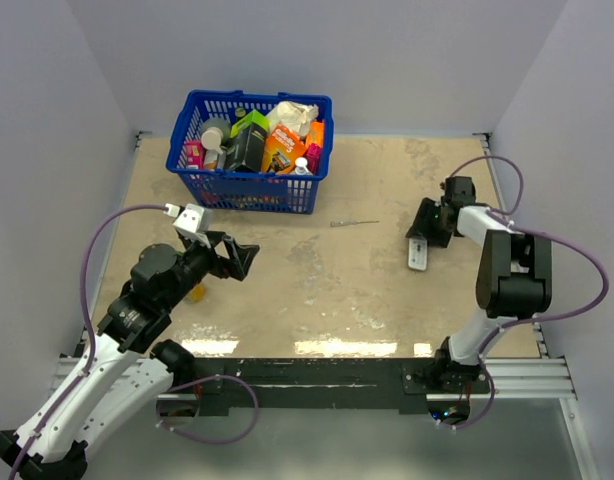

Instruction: Unload the batteries from the remote control

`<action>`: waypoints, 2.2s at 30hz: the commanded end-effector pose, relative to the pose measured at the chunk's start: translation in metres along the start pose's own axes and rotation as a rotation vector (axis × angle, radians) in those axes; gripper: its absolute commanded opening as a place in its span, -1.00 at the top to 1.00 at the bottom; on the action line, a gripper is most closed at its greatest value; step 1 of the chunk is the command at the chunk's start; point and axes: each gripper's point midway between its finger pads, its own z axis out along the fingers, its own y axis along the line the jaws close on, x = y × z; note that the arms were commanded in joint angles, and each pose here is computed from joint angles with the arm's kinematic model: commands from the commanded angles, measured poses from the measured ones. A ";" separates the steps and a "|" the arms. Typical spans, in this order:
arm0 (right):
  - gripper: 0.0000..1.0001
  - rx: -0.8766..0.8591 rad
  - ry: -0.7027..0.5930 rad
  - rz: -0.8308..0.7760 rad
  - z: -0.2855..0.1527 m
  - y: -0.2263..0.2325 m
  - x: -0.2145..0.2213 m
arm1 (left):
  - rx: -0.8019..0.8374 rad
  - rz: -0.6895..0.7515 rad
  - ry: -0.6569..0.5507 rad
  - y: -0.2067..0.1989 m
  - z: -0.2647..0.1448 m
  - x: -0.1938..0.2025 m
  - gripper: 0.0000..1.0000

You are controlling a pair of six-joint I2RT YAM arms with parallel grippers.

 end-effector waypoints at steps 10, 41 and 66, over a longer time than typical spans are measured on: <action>0.08 -0.679 0.059 -0.163 -0.079 0.169 0.089 | 0.003 0.010 -0.030 -0.001 0.000 -0.009 -0.91; 0.27 -1.365 -0.078 -0.672 -0.220 0.287 0.181 | 0.404 -0.439 0.283 -0.098 0.069 0.003 -0.61; 0.30 -1.288 -0.114 -0.647 -0.210 0.302 0.185 | 0.267 -0.538 0.561 -0.080 0.081 0.081 -0.20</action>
